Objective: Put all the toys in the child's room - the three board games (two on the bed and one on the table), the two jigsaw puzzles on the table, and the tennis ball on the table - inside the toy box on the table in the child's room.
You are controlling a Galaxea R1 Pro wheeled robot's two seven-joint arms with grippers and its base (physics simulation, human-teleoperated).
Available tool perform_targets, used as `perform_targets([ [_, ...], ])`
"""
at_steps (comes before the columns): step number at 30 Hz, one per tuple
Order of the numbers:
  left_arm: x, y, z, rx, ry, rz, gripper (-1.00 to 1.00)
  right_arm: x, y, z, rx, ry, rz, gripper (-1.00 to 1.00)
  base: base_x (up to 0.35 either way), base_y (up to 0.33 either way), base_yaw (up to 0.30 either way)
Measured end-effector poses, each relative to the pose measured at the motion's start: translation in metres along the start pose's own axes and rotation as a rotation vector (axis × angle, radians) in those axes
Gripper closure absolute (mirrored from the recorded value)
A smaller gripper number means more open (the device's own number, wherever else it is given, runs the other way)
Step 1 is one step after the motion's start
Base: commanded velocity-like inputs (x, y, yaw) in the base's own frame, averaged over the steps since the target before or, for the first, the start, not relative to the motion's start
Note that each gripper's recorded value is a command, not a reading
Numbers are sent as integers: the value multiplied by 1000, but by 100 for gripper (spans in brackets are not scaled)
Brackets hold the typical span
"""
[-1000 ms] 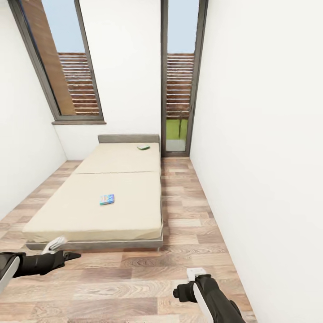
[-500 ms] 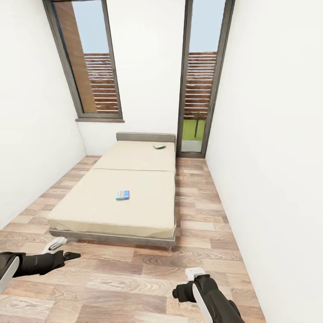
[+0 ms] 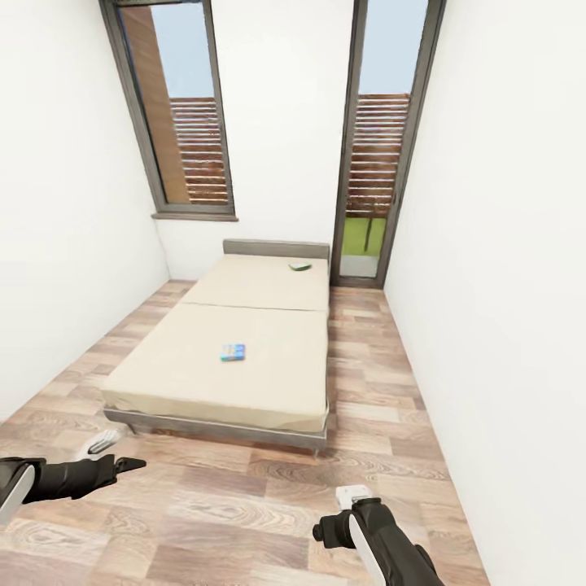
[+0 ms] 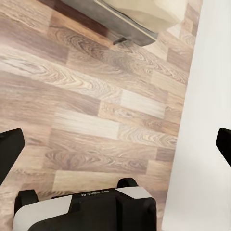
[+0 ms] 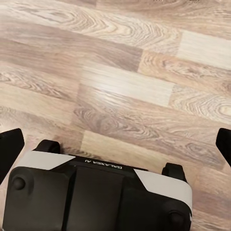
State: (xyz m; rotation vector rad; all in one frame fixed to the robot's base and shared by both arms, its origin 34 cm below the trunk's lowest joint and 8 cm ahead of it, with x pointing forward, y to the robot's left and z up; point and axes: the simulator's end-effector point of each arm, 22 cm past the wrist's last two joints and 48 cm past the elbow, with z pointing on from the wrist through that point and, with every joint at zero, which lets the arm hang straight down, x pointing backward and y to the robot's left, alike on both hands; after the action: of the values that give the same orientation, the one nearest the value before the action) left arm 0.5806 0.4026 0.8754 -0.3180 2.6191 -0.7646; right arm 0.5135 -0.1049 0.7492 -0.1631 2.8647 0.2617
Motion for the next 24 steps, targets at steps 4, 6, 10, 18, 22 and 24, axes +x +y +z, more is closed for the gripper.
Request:
perform_targets([
  [4,0,0,0,1,1,-1,-100,0,0,0,0,0,0,-100,0,0,275],
  [6,0,0,0,1,1,-1,-100,0,0,0,0,0,0,-100,0,0,283],
  [10,1,-1,1,2,1,0,-100,0,0,0,1,0,0,-100,0,0,287],
  [18,1,-1,1,4,1,0,-100,0,0,0,1,0,-1,-100,0,0,290],
  [22,1,-2,2,4,1,0,-100,0,0,0,1,0,-1,-100,0,0,290],
  [24,1,-2,2,5,1,-1,-100,0,0,0,1,0,-1,-100,0,0,291],
])
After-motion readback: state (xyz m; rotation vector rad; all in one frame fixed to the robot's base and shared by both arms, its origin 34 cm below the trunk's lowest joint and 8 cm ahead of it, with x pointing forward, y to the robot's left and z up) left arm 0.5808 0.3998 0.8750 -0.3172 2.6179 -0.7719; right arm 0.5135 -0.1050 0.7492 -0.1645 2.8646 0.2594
